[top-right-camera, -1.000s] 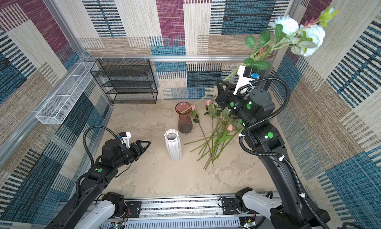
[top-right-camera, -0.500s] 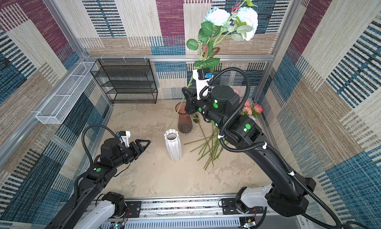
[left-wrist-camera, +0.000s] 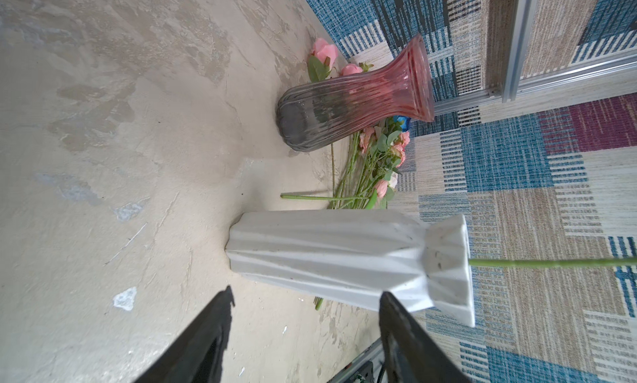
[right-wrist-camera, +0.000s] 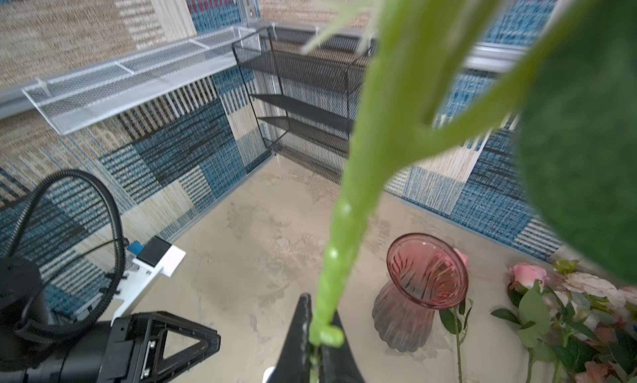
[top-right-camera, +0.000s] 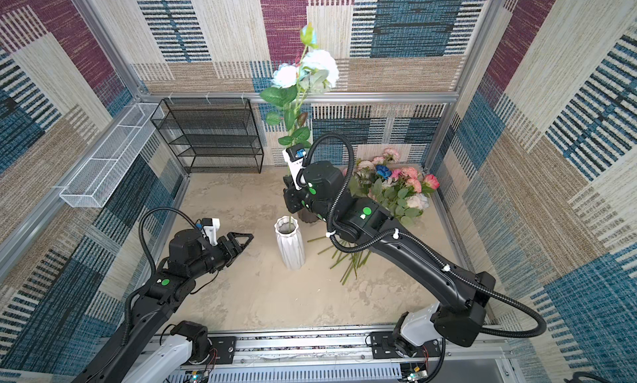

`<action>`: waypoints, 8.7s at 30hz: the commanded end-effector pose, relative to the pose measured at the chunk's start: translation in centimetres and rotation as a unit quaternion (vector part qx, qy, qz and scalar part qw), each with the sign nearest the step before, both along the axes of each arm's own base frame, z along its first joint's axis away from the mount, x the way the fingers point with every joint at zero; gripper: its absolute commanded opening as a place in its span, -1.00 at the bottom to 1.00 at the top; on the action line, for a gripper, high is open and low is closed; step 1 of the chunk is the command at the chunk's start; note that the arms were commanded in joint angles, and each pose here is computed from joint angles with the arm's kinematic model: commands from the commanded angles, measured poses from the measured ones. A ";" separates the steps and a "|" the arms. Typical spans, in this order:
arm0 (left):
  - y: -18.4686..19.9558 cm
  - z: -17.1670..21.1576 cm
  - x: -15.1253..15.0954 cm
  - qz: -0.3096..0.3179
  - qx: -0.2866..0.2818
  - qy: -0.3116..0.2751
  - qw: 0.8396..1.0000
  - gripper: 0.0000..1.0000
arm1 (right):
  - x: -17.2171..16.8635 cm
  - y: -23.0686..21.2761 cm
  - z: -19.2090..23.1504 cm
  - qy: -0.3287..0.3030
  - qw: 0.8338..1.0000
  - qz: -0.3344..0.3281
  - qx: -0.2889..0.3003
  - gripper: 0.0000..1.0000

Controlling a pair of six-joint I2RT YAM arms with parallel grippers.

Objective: Arrange the flowers into the vase
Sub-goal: 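Lift the rose stem and carry it over the white vase, then lower the stem into the white vase and open the right gripper, then withdraw the right gripper back toward the flower pile, then lower the right gripper and grasp a pale pink rose stem in the pile, then lift the pale pink rose upright out of the pile with the right gripper, then carry the pale pink rose over the white vase and lower its stem in, then open the right gripper and withdraw it toward the flower pile, then move the right gripper into the pile toward a pink rose stem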

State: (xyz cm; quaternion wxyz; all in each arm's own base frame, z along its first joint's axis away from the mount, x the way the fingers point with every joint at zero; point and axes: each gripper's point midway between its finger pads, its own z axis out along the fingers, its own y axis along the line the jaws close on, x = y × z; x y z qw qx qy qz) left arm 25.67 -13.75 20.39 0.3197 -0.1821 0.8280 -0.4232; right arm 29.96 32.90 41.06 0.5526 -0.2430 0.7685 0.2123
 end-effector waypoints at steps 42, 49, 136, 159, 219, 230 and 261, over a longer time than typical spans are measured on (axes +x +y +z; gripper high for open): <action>-0.6 -0.4 -0.4 -0.025 -0.004 -0.022 0.999 0.40 | 2.0 -18.5 -20.7 0.253 0.913 -0.193 0.255 0.06; -0.4 -0.8 -0.6 -0.021 -0.001 -0.019 1.000 0.40 | 4.3 -19.3 -25.8 0.317 0.850 -0.231 0.352 -0.01; -0.7 3.9 -2.8 -0.050 -0.018 -0.056 0.997 0.39 | 4.5 -20.2 -13.6 0.205 0.910 -0.050 0.356 -1.00; -1.1 4.1 -2.9 -0.061 -0.026 -0.068 0.995 0.39 | 1.1 -19.1 -3.4 0.040 0.964 -0.007 0.264 -1.00; -1.6 7.2 -3.1 -0.084 -0.033 -0.112 0.990 0.40 | -4.3 1.5 -8.2 -0.018 0.997 0.072 -0.010 0.05; -1.7 7.1 -3.2 -0.085 -0.032 -0.114 0.989 0.42 | -7.6 -4.6 -4.0 -0.011 0.993 0.038 0.110 0.23; -1.5 4.9 -4.2 -0.088 -0.032 -0.092 0.991 0.42 | 6.2 -29.2 -27.5 0.278 0.845 -0.319 0.327 -0.14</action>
